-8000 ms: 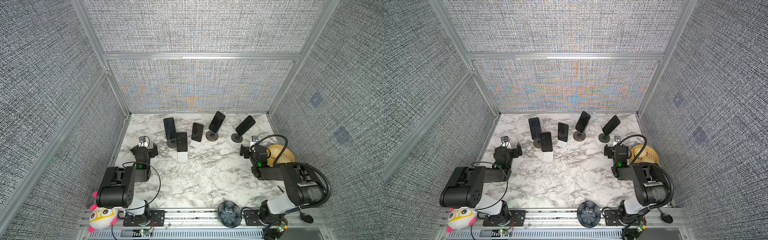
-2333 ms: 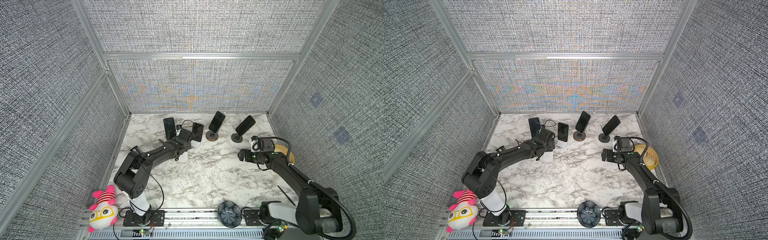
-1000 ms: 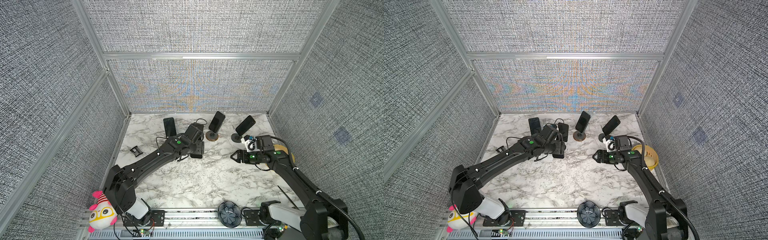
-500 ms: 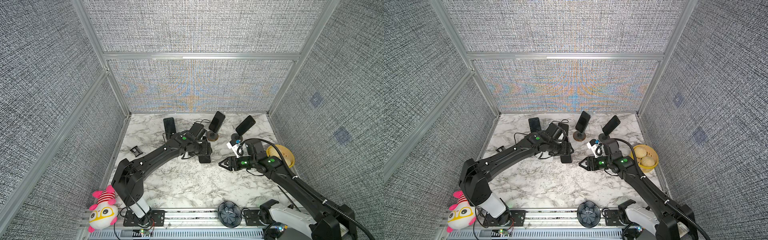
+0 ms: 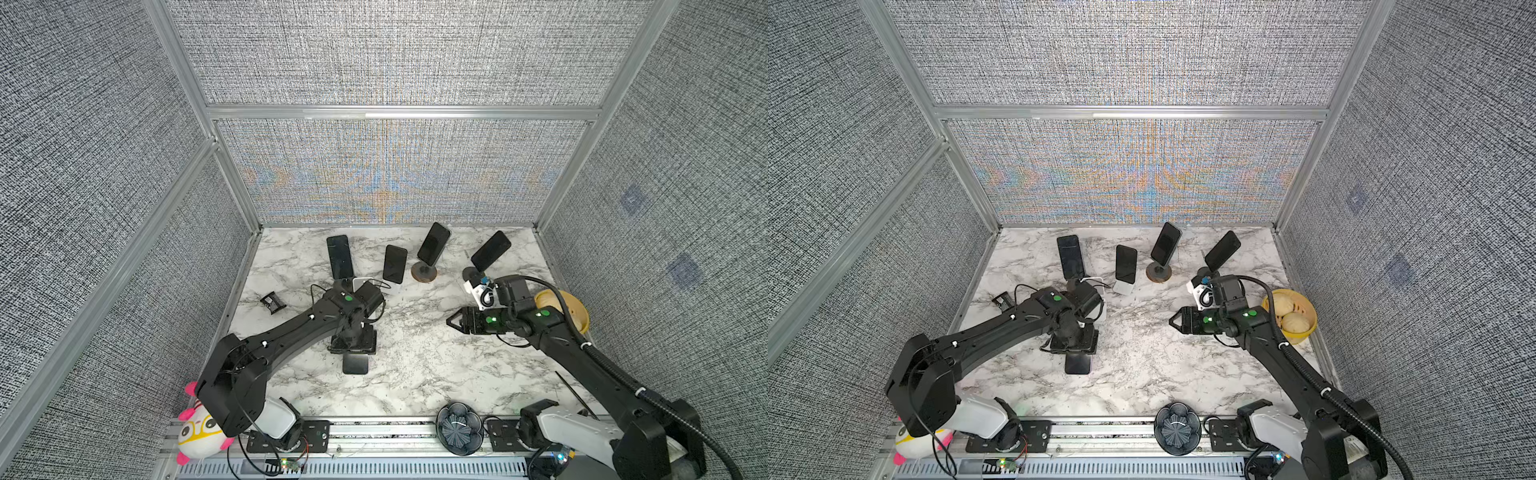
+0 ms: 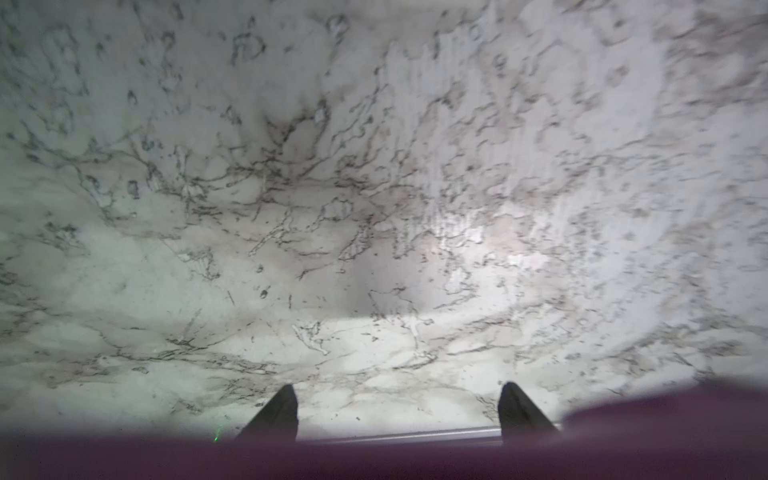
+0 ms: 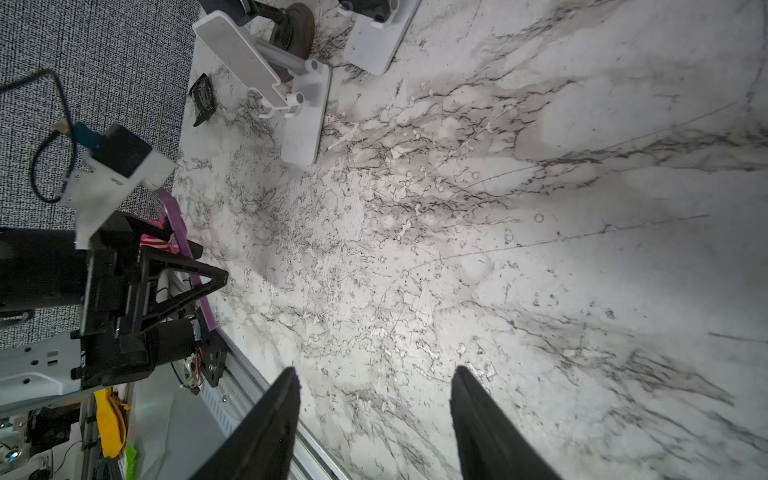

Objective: Remove the phone from the phone stand
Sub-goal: 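Lower the phone flat onto the table and open the left gripper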

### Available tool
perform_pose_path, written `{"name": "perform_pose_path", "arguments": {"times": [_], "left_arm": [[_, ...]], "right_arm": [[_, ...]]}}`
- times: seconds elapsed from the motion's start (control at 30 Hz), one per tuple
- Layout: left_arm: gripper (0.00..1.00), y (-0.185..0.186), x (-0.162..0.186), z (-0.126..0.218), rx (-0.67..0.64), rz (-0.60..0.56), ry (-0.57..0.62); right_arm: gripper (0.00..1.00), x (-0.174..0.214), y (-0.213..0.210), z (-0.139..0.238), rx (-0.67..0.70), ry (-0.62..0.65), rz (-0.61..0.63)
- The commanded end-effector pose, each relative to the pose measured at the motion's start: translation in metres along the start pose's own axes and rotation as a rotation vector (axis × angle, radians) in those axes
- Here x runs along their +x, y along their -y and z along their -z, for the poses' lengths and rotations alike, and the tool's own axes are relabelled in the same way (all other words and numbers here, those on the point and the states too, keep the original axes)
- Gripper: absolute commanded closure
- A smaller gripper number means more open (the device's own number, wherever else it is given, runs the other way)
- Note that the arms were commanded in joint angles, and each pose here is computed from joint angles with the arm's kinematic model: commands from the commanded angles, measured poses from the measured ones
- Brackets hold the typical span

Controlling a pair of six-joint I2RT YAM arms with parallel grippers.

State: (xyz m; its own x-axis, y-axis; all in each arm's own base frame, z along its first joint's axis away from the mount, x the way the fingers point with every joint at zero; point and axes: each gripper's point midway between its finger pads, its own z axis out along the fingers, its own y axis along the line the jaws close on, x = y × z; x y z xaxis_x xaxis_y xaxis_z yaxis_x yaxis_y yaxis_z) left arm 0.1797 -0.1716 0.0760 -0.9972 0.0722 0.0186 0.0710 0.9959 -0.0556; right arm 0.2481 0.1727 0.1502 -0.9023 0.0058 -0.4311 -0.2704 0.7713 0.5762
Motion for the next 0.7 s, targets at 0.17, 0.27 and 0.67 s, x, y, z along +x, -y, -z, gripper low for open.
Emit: {"name": "perform_pose_path", "arguments": {"times": [0.17, 0.27, 0.67], "left_arm": [[0.93, -0.036, 0.001, -0.035, -0.037, 0.024, -0.053], [0.93, -0.041, -0.003, -0.041, -0.058, 0.011, -0.059], [0.70, -0.045, -0.012, -0.060, -0.098, -0.017, -0.084]], "right_arm": [[0.41, 0.008, 0.011, 0.004, 0.043, -0.001, -0.035], [0.41, 0.010, 0.016, 0.002, 0.055, -0.009, -0.042], [0.40, 0.010, 0.017, -0.004, 0.048, -0.026, -0.056]]}}
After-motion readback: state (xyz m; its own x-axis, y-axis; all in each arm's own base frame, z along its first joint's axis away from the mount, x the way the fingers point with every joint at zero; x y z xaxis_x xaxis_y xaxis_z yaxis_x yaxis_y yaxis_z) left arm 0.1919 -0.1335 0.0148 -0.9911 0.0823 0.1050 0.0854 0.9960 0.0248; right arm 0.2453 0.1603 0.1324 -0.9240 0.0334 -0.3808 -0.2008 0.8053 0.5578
